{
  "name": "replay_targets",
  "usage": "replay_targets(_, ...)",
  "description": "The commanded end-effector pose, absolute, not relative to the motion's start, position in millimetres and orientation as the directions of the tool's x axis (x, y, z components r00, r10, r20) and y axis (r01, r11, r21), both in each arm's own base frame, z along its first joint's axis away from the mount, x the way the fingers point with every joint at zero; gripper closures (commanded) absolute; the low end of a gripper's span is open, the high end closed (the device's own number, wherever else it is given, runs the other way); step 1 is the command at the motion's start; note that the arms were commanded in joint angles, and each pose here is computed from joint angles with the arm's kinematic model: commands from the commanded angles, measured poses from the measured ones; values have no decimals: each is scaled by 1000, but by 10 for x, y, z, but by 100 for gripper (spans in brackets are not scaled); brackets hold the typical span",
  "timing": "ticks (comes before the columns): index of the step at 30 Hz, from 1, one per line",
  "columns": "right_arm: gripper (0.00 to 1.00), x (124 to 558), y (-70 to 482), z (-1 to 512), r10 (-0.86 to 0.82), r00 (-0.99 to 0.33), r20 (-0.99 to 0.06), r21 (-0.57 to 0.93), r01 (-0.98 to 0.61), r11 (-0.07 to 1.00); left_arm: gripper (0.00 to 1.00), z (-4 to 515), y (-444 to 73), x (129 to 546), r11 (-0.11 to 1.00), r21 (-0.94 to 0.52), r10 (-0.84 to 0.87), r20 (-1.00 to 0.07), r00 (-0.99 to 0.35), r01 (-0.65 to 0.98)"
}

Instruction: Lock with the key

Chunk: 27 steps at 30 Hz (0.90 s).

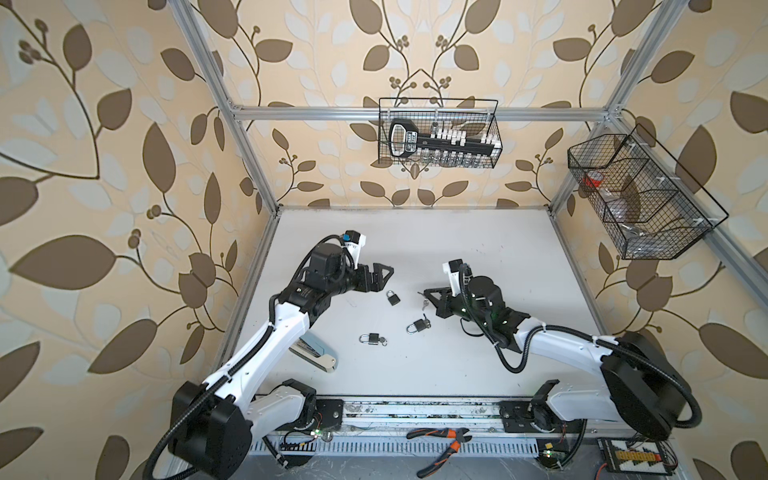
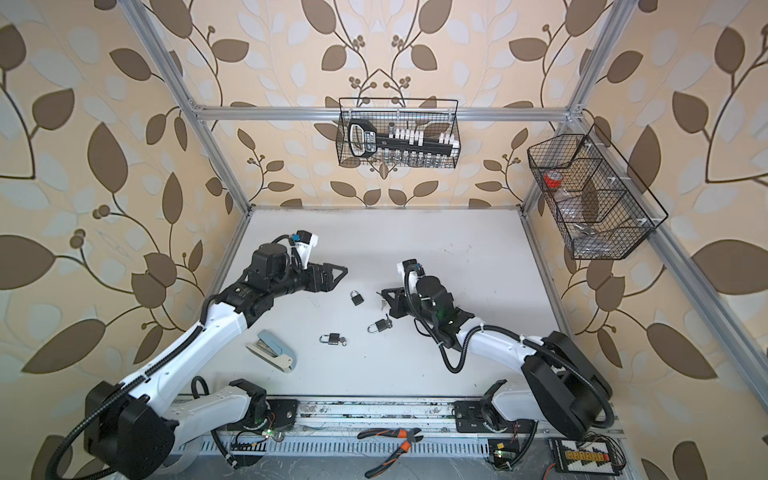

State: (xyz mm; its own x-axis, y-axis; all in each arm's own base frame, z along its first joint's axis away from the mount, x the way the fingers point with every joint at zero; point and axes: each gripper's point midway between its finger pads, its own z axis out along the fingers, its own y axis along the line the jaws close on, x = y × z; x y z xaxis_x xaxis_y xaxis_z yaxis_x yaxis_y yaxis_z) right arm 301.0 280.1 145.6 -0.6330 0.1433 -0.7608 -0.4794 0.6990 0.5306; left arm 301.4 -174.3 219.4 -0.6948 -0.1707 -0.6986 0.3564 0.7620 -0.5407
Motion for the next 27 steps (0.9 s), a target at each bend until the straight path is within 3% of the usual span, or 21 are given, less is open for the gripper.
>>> replay_targets(1, 100, 3184, 2999, 1575, 185, -558, -809, 499, -486, 717, 1, 2190, -1600, 2912, 737, -630, -330, -651, -684, 244)
replay_targets(8, 100, 3355, 3199, 1147, 210, -601, -771, 516, -398, 758, 1, 1937, -1346, 2693, 793, -594, -357, -634, -686, 137)
replay_targets(24, 100, 3596, 3238, 623, 253, -655, -712, 536, -273, 799, 1, 1700, -1082, 2854, 832, -529, -470, -510, -720, -168)
replay_targets(27, 100, 3623, 3243, 547, 260, -663, -701, 538, -254, 804, 1, 1735, -1125, 2846, 844, -525, -430, -534, -728, -112)
